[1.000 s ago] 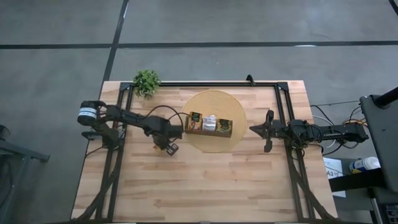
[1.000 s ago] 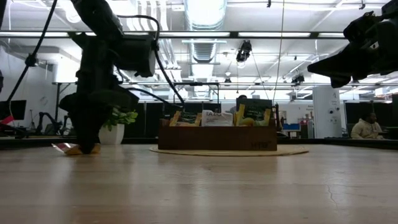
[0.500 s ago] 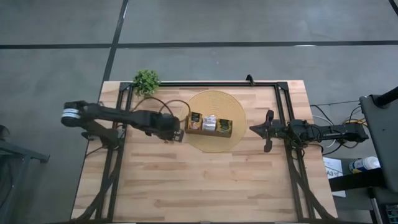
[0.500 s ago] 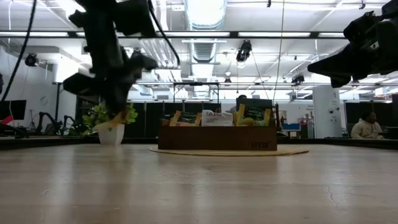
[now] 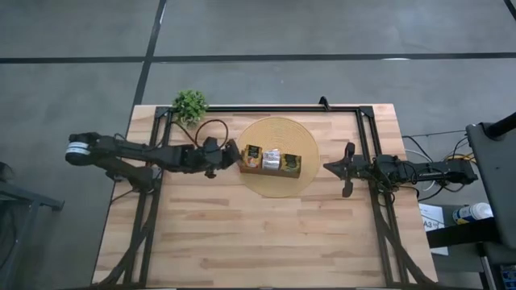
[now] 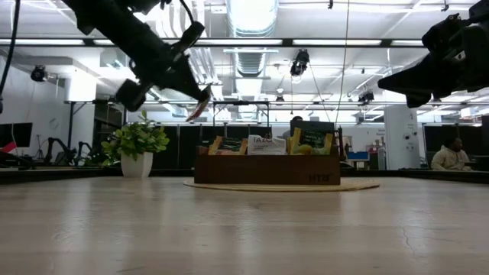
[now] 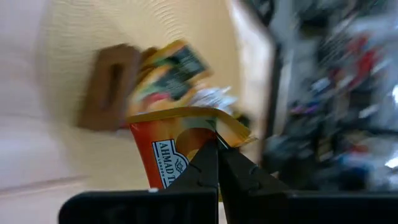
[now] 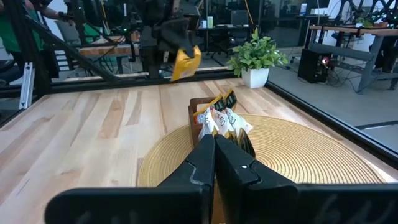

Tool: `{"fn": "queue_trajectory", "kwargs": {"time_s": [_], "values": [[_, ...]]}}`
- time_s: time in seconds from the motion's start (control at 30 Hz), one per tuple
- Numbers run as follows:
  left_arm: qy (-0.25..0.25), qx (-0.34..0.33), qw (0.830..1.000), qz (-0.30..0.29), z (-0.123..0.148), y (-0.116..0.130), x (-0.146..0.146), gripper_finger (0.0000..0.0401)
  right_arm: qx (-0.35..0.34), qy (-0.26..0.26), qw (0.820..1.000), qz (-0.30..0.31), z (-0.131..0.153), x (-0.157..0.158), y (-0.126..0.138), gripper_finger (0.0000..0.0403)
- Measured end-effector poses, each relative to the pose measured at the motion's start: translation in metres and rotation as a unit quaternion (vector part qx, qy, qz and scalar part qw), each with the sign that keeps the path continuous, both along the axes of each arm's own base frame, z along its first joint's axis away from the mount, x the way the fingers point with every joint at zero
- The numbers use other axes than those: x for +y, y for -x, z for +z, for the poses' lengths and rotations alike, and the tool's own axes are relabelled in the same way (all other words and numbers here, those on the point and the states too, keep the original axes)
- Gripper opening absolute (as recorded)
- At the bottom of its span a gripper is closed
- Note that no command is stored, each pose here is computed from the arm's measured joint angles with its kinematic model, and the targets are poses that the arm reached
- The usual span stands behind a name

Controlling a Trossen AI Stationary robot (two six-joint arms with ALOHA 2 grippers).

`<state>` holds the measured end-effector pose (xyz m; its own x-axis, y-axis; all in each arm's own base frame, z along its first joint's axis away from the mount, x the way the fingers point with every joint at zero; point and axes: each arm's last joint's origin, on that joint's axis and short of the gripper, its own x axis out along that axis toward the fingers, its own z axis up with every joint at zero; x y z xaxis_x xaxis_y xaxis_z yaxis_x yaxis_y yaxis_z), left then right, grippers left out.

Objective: Pick & Place Tea
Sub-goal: Put the orange tea bag into the left section of the wooden organizer

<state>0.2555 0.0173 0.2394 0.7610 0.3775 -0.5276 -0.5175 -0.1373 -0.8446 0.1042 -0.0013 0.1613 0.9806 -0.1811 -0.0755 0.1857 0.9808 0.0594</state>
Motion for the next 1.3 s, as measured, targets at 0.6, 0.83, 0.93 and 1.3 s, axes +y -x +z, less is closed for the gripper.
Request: {"fn": "queue_trajectory", "kwargs": {"time_s": [0.6,0.83,0.93,1.3], "values": [[0.030,-0.095,0.978,0.181,-0.026,-0.048,0.003,0.0000,0.000,0.000,1.000,0.000,0.000,0.000,0.000,0.0009],[0.035,-0.100,0.971,0.214,-0.033,-0.068,0.004,0.0000,0.000,0.000,1.000,0.000,0.000,0.000,0.000,0.0009],[0.051,-0.108,0.966,0.231,-0.038,-0.070,0.003,0.0000,0.000,0.000,1.000,0.000,0.000,0.000,0.000,0.0009],[0.047,-0.079,0.961,0.262,-0.049,-0.074,-0.006,0.0000,0.000,0.000,1.000,0.000,0.000,0.000,0.000,0.0009]]}}
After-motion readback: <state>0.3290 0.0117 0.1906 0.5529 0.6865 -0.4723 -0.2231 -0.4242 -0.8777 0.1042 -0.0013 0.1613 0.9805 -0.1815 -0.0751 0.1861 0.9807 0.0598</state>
